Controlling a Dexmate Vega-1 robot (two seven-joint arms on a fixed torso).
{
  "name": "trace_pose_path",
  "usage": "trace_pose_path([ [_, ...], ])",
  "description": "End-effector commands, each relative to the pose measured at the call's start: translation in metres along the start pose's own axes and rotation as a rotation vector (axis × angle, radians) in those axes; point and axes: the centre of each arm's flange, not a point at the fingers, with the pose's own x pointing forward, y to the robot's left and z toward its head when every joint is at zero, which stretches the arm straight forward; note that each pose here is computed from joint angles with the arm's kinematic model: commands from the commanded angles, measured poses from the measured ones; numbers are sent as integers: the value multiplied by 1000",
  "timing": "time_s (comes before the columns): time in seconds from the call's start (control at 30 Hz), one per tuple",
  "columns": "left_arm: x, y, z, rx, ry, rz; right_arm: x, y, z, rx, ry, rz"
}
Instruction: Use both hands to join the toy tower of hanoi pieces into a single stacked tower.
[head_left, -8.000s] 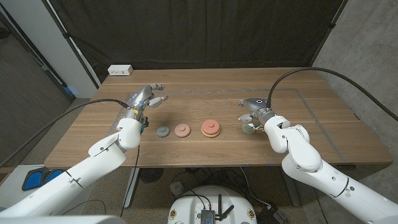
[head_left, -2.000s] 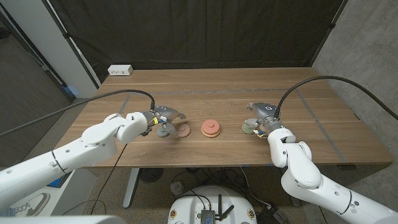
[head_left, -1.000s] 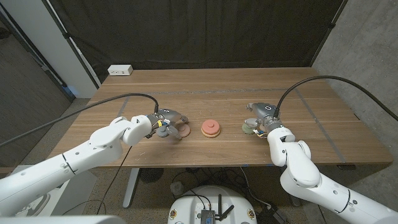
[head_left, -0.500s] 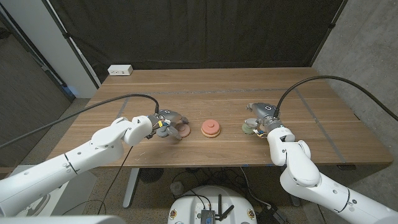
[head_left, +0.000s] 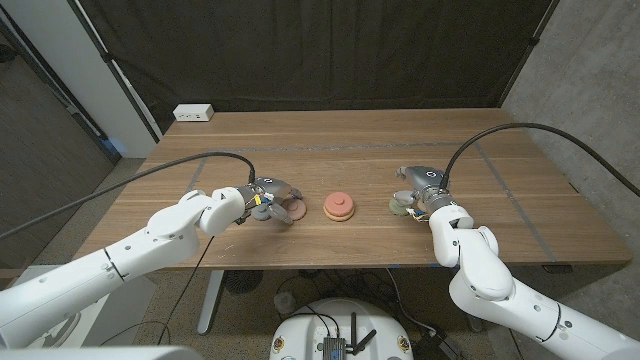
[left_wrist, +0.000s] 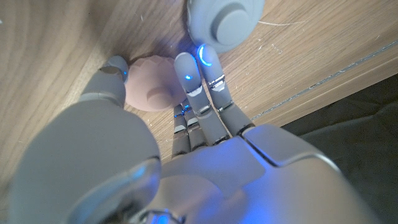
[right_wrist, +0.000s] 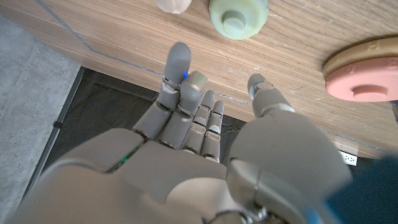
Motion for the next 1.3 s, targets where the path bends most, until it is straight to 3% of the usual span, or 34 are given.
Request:
trace_pose_path([
  [0.03, -2, -3, 2, -21, 17, 7, 0, 1, -4, 7, 5, -5],
  [0.63, -9, 3, 3, -52, 24, 50, 5, 0, -4, 10, -5, -14],
  [1.3, -13, 24, 3, -41, 19, 69, 1, -6, -1, 7, 2, -32],
])
